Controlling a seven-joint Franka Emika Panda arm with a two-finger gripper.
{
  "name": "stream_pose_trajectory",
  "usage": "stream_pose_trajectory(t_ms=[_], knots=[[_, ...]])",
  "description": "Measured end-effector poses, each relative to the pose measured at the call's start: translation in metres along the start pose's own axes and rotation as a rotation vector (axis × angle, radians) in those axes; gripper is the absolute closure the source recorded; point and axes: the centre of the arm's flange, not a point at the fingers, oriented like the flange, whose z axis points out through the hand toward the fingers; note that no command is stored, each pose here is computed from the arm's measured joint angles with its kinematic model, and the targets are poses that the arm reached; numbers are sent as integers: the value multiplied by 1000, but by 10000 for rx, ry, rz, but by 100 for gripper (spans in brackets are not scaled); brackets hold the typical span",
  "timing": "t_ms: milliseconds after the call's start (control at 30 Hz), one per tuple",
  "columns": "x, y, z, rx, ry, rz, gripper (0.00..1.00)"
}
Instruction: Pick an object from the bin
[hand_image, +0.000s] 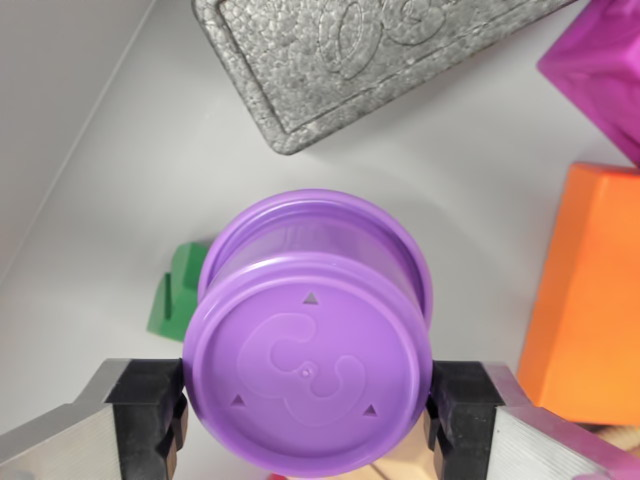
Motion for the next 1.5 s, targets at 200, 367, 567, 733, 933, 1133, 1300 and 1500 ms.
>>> stream_pose_trajectory(t_ms=[200,367,567,733,933,1133,1300,1500], knots=[[0,0,-22,-6,-10,-2,100],[-1,-1,-43,-20,-34,-8,100],[-2,0,-69,-30,-53,-8,100],[-2,0,-89,-33,-65,-15,100],[-2,0,-112,-54,-102,-13,100],[-2,-1,-138,-57,-96,-18,100],[-3,-1,-154,-74,-128,-19,100],[-3,-1,-174,-80,-132,-27,100]])
